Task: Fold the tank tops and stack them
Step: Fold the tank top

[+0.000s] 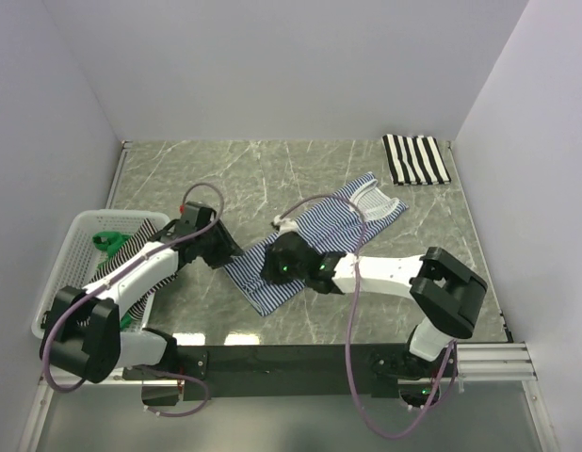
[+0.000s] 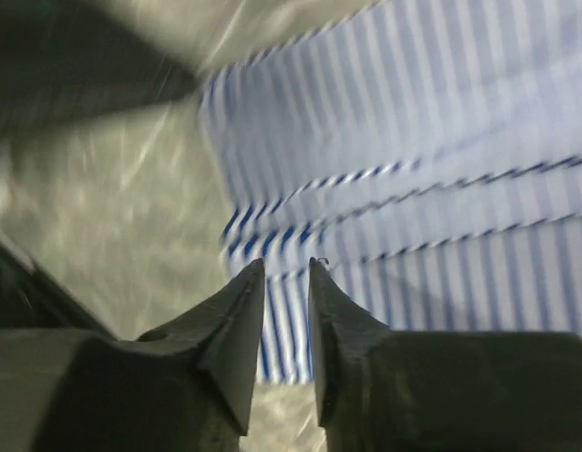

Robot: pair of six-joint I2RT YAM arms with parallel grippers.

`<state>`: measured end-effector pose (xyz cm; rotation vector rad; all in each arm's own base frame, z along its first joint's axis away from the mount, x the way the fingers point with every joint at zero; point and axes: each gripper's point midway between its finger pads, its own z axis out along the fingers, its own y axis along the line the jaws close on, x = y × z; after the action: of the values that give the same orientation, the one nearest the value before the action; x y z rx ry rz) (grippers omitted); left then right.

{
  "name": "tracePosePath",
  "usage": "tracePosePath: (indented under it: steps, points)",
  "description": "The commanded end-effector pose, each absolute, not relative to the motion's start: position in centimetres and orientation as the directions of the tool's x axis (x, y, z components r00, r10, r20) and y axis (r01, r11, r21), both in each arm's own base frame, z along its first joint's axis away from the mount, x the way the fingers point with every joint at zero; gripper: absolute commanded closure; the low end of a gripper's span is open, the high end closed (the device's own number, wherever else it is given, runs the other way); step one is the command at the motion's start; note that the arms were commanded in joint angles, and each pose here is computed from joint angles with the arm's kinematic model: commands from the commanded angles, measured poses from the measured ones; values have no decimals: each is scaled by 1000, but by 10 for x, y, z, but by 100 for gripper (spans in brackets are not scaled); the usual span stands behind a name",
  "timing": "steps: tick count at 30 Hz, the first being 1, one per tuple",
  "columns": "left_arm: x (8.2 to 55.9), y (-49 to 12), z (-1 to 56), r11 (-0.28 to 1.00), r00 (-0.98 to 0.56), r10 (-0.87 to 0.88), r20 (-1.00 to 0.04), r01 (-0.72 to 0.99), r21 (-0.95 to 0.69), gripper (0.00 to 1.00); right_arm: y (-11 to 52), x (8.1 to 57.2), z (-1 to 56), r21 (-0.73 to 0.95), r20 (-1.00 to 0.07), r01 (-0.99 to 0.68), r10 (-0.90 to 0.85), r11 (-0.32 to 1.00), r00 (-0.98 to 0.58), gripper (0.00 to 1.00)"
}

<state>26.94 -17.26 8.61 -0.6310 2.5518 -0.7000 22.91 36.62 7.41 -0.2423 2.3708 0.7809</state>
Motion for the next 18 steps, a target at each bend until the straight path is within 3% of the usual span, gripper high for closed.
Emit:
tracePosePath:
  steps: [1, 6, 18]
  points:
    - [263, -156, 79, 741, -779, -579, -241, -379, -554, 53, 367, 205, 76, 336, -662, -452, -134, 826, -738, 66]
    - [271, -147, 69, 716, -764, -598, -243, -373, -590, 48, 381, 169, 68, 214, -678, -556, -287, 803, -677, 60]
    - [273, -139, 39, 709, -782, -587, -209, -371, -600, 46, 391, 147, 55, -21, -654, -648, -500, 762, -567, 50]
